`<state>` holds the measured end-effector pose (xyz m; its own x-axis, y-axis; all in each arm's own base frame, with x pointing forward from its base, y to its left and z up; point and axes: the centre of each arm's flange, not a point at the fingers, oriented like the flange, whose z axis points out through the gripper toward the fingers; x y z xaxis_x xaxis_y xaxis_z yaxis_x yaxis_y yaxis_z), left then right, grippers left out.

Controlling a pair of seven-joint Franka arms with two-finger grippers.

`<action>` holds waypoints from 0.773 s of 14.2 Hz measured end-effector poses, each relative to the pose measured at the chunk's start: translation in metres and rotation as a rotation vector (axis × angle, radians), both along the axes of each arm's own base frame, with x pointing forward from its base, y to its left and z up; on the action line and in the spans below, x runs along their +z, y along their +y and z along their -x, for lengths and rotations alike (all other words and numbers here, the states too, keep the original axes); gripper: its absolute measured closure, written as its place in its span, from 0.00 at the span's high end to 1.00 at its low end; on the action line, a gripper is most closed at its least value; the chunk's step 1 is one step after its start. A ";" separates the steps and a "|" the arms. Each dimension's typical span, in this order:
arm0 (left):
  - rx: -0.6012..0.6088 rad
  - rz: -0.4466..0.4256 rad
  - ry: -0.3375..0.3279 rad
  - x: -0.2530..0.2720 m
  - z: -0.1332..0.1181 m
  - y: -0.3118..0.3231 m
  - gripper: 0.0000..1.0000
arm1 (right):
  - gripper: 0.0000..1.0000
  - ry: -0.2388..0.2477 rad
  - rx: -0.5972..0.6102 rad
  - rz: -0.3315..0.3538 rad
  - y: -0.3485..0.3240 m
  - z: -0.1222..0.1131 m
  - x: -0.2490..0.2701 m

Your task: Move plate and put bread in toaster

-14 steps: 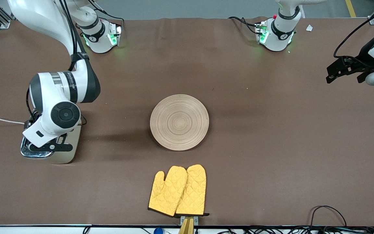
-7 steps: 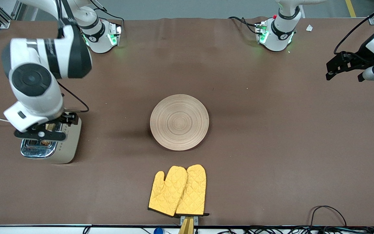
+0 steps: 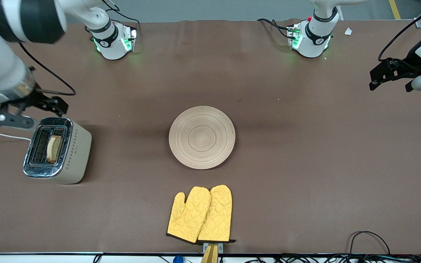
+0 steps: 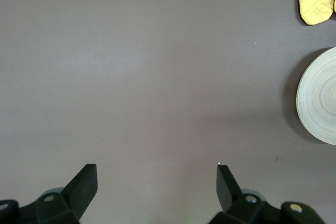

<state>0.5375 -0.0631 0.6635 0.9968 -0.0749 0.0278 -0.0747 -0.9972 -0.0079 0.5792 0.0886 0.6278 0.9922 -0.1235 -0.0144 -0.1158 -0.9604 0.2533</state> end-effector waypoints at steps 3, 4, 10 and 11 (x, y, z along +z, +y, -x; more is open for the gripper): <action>0.000 0.000 0.000 0.000 0.000 0.000 1.00 | 1.00 0.003 0.030 -0.099 -0.055 0.018 0.034; 0.000 0.000 0.000 0.000 0.000 0.000 1.00 | 1.00 0.011 0.051 -0.145 -0.078 0.020 0.036; 0.000 0.000 0.000 0.000 0.000 0.000 1.00 | 1.00 0.030 0.109 -0.274 -0.136 0.013 0.010; 0.000 0.000 0.000 0.000 0.000 0.000 1.00 | 1.00 0.030 0.116 -0.274 -0.133 0.013 0.008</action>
